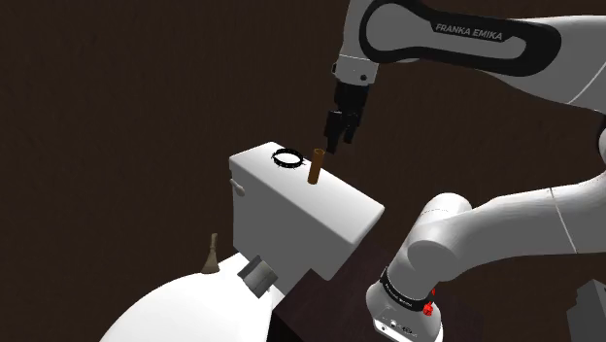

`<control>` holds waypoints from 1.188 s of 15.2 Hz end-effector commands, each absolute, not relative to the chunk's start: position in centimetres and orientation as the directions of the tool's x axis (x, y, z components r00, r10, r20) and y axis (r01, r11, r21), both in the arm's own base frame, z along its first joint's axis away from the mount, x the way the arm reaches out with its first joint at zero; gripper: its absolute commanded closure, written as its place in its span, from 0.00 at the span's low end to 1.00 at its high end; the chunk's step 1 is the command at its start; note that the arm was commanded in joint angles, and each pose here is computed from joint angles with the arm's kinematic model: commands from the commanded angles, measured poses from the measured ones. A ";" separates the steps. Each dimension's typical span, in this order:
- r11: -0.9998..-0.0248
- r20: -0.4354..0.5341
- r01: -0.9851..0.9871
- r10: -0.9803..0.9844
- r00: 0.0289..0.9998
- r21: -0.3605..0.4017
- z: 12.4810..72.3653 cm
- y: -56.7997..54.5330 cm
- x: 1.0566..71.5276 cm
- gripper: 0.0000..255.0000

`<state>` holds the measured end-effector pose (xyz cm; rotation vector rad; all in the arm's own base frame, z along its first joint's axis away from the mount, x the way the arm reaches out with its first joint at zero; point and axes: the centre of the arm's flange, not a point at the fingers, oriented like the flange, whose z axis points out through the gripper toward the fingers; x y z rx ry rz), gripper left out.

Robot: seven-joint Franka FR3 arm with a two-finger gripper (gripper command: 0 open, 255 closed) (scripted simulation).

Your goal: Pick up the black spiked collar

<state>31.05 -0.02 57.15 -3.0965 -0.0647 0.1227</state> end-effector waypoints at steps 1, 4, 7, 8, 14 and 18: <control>-0.998 -0.078 0.040 0.043 0.996 -0.044 57.2 0.0 31.1 0.00; -0.993 -0.072 0.105 0.109 0.991 -0.045 54.9 -1.4 34.0 0.00; -0.984 -0.066 0.171 0.173 0.983 -0.047 52.7 -2.6 36.9 0.00; -0.980 -0.064 0.192 0.195 0.979 -0.047 52.0 -3.0 38.0 0.00; -0.947 -0.052 0.319 0.321 0.946 -0.048 47.7 -4.6 44.2 0.00; -0.915 -0.043 0.401 0.403 0.914 -0.048 44.8 -5.2 48.6 0.00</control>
